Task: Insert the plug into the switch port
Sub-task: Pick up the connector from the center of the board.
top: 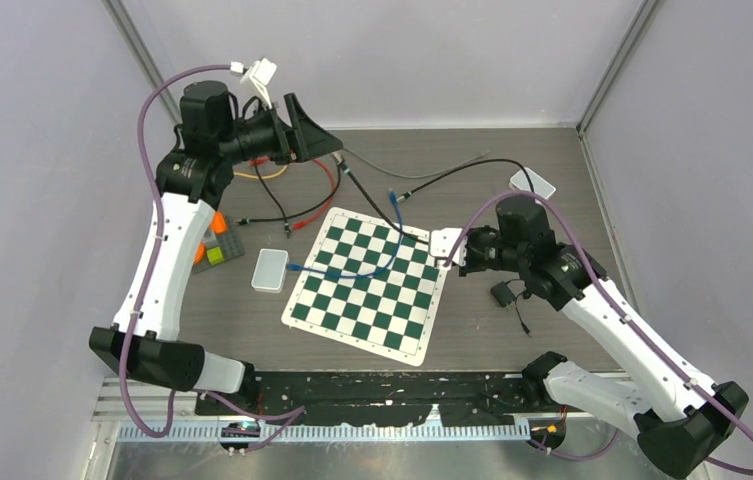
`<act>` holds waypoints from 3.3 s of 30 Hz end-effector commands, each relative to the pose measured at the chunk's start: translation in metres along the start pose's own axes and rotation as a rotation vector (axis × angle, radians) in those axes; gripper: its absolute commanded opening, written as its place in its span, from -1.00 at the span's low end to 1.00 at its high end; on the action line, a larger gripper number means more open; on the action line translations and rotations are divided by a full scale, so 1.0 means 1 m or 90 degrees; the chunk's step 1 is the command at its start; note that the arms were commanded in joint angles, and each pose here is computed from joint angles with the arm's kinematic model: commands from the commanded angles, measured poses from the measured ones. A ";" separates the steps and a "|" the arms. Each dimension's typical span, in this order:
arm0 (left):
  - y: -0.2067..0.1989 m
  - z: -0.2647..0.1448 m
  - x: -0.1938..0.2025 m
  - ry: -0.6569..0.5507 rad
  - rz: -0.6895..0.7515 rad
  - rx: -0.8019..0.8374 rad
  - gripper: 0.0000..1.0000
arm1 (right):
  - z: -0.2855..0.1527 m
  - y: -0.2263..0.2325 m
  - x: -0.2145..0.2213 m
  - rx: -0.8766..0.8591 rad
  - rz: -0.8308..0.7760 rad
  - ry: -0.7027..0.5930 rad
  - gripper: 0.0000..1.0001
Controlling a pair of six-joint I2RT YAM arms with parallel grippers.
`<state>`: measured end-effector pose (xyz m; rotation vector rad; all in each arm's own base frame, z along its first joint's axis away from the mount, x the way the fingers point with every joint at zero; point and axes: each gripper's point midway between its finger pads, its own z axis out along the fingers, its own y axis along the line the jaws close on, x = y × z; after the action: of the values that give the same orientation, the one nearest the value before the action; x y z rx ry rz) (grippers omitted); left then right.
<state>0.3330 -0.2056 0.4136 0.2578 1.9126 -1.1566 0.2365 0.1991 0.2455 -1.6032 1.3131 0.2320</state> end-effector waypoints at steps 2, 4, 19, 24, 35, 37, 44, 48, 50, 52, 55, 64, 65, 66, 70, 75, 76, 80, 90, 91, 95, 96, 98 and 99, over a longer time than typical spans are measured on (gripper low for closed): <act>0.006 -0.006 0.011 0.034 -0.084 -0.031 0.45 | -0.012 -0.036 -0.004 0.111 -0.091 0.050 -0.90; 0.005 -0.007 0.010 0.030 -0.112 -0.021 0.40 | -0.012 -0.036 0.000 0.120 -0.105 0.073 -0.90; 0.023 -0.004 0.034 0.066 -0.189 -0.029 0.11 | -0.006 -0.033 0.002 0.144 -0.155 0.121 -0.90; 0.030 -0.003 0.037 0.065 -0.204 -0.038 -0.04 | -0.005 -0.031 0.002 0.143 -0.156 0.122 -0.90; 0.032 -0.005 0.027 0.036 -0.227 -0.020 -0.21 | -0.008 -0.031 0.006 0.153 -0.160 0.140 -0.90; 0.031 -0.005 0.026 0.026 -0.227 -0.014 -0.24 | -0.009 -0.031 0.006 0.157 -0.162 0.141 -0.90; 0.039 -0.002 0.030 0.037 -0.241 -0.024 -0.28 | -0.011 -0.032 0.005 0.164 -0.165 0.141 -0.90; 0.041 0.000 0.029 0.034 -0.242 -0.027 -0.28 | -0.011 -0.031 0.005 0.164 -0.167 0.141 -0.90; 0.043 0.001 0.028 0.032 -0.242 -0.029 -0.34 | -0.011 -0.031 0.005 0.164 -0.168 0.142 -0.90; 0.043 0.001 0.029 0.035 -0.244 -0.027 -0.40 | -0.011 -0.030 0.005 0.163 -0.168 0.142 -0.90; 0.044 0.003 0.032 0.042 -0.249 -0.024 -0.52 | -0.010 -0.031 0.006 0.166 -0.170 0.145 -0.90; 0.048 0.008 0.037 0.057 -0.251 -0.006 -1.00 | -0.008 -0.037 0.005 0.182 -0.175 0.145 -0.90; 0.047 0.009 0.036 0.060 -0.247 0.002 -1.00 | -0.009 -0.040 0.006 0.192 -0.181 0.153 -0.90; 0.047 0.010 0.035 0.059 -0.242 0.009 -1.00 | -0.011 -0.047 0.006 0.213 -0.186 0.161 -0.90; 0.045 0.017 0.018 0.033 -0.220 0.029 -1.00 | -0.021 -0.092 -0.001 0.283 -0.236 0.190 -0.90; 0.035 0.021 -0.013 -0.055 -0.147 0.081 -1.00 | -0.056 -0.166 -0.006 0.395 -0.295 0.242 -0.90; 0.033 0.021 -0.017 -0.073 -0.132 0.089 -1.00 | -0.062 -0.177 -0.011 0.410 -0.315 0.249 -0.90; 0.039 0.022 -0.016 -0.112 -0.094 0.102 -1.00 | -0.064 -0.181 -0.001 0.411 -0.330 0.275 -0.90; 0.114 0.032 0.078 -0.055 -0.129 -0.008 -1.00 | -0.017 -0.060 0.036 0.210 -0.048 0.166 0.23; 0.117 0.031 0.083 -0.053 -0.131 -0.010 -1.00 | -0.016 -0.052 0.022 0.185 -0.003 0.122 0.27; 0.124 0.032 0.096 -0.056 -0.146 -0.012 -1.00 | -0.008 -0.050 -0.030 0.164 0.143 -0.040 0.32; 0.126 0.032 0.098 -0.057 -0.148 -0.014 -1.00 | -0.003 -0.048 -0.040 0.153 0.171 -0.078 0.29; 0.127 0.032 0.103 -0.052 -0.156 -0.012 -1.00 | 0.017 -0.055 -0.060 0.143 0.296 -0.158 0.25; 0.128 0.032 0.106 -0.046 -0.164 -0.010 -1.00 | 0.024 -0.054 -0.064 0.126 0.319 -0.174 0.23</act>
<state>0.3567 -0.1870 0.2206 -0.1258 2.0513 -1.3083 0.2766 0.1956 0.2740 -1.2677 1.4462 0.1160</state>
